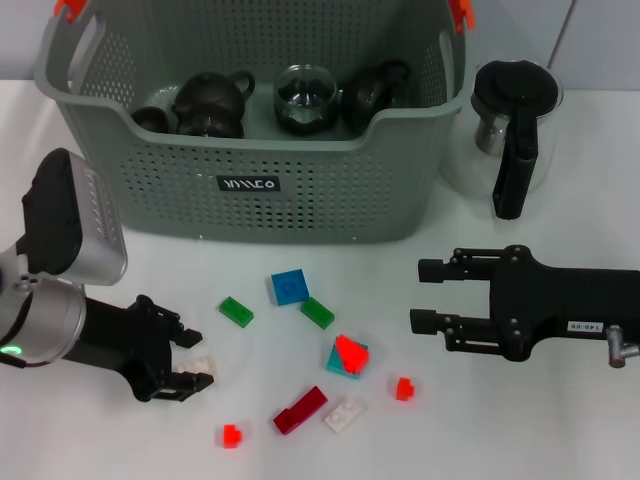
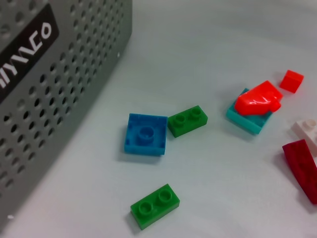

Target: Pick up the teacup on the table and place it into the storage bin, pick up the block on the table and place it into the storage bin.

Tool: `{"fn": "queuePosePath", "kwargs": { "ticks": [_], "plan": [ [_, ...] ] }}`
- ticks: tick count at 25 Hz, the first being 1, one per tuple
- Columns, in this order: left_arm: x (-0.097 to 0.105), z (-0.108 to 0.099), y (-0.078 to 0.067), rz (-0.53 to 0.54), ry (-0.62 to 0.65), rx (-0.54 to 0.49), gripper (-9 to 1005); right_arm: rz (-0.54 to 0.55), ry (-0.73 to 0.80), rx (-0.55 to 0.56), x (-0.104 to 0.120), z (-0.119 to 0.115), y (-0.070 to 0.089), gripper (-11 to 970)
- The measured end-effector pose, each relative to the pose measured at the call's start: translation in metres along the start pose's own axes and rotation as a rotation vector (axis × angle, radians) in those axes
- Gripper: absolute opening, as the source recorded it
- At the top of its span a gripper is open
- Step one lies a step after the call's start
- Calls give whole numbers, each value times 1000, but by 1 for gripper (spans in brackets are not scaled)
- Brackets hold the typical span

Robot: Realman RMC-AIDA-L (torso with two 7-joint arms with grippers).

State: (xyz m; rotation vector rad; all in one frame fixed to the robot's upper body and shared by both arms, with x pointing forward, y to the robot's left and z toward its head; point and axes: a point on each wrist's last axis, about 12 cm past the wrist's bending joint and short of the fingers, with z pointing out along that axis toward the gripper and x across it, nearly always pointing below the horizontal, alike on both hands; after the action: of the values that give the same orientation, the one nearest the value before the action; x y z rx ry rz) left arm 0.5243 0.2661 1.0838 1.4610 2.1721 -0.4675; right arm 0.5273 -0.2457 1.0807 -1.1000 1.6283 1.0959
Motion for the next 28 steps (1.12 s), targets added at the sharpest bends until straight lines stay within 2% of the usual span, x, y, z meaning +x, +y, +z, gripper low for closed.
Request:
{"fn": "queuePosePath", "kwargs": {
  "ticks": [15,21,26,28],
  "plan": [
    [0,0,3,-26,10,-13,495,-3,0,0,1,0,0,645],
    [-1,0,3,-25,12,-13,288,-3,-1,-2,1,0,1,645],
    [-2,-1,3,-29,11,-8,183,-3,-1,-2,1,-1,1,645],
    [-2,-1,2,-31,8,-3,184,-2,0,-2,1,-1,1,646]
  ]
}}
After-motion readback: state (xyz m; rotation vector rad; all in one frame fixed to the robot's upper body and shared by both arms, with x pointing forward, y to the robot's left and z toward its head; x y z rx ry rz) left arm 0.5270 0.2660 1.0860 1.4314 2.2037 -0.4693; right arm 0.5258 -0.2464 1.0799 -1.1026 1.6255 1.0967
